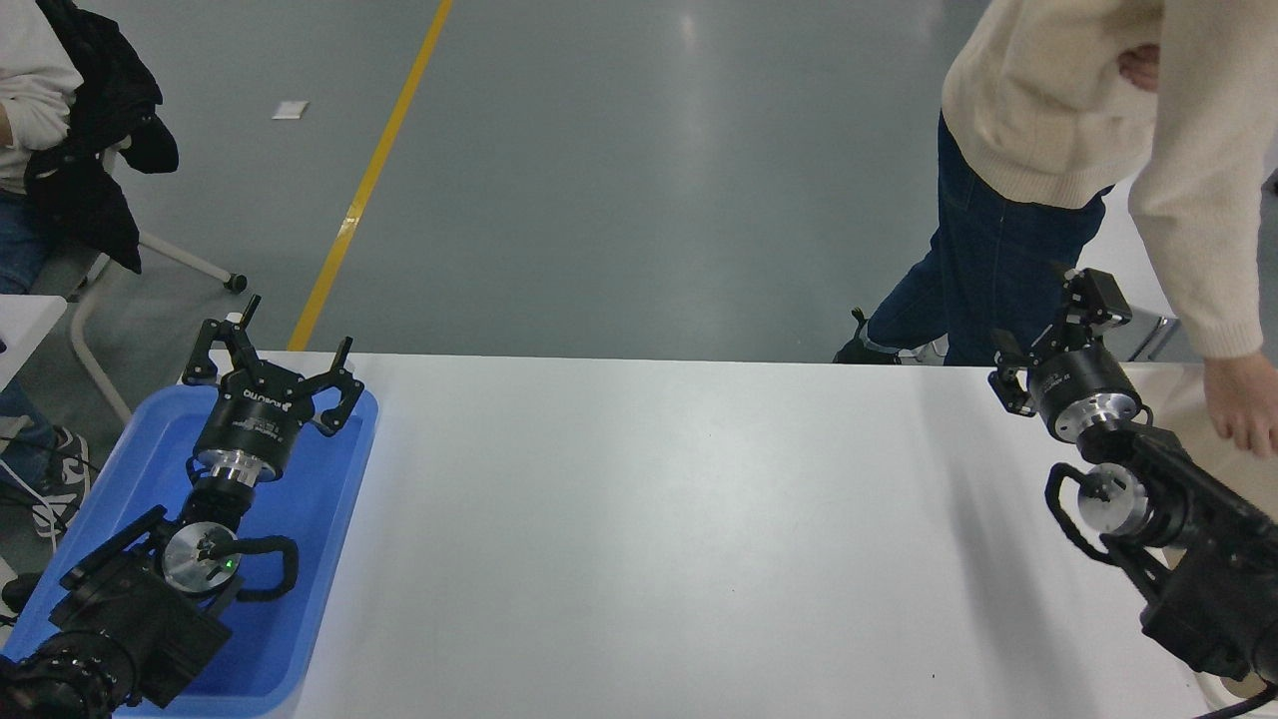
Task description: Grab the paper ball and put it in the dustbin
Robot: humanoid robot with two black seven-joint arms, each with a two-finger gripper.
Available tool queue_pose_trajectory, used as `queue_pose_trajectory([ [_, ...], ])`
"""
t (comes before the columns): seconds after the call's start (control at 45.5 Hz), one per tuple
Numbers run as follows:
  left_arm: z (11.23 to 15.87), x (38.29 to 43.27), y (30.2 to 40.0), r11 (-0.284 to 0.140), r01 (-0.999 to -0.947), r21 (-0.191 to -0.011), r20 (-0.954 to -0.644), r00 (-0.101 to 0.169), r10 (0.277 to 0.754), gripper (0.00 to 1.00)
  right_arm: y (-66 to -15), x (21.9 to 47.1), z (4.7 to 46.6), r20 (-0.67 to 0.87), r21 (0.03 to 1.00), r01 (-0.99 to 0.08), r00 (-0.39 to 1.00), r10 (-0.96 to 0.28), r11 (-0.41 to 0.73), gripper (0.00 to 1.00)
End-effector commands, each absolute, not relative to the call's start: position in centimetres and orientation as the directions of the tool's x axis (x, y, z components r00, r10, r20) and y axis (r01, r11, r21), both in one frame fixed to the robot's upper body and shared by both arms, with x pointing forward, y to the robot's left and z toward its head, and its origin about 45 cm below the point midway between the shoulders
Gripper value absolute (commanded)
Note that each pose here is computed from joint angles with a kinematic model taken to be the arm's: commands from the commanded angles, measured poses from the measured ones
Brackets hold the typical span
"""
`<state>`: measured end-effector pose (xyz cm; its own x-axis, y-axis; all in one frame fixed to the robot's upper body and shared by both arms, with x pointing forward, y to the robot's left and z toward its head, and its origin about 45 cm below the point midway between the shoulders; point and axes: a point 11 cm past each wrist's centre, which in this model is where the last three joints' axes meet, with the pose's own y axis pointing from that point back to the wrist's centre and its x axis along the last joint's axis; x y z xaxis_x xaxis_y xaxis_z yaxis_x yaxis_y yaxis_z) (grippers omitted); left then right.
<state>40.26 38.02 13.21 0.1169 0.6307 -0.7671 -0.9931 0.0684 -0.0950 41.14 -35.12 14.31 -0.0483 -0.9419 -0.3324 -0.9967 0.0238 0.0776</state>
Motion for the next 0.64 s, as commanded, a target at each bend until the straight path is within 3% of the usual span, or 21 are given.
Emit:
queue_pose_trajectory([
  [0.0, 13.2, 40.25, 38.04, 0.068, -0.9932, -0.095, -0.767, 0.116, 0.631, 1.0, -30.0, 41.0, 13.9, -0.471, -0.029, -0.999, 0.0, -0.882, 0.016, 1.0],
  [0.615, 13.19, 40.25, 38.02, 0.069, -0.9932, -0.094, -0.767, 0.116, 0.631, 1.0, -27.7, 39.4, 11.6, -0.497, 0.018, -1.0, 0.011, -0.868, -0.023, 1.0],
])
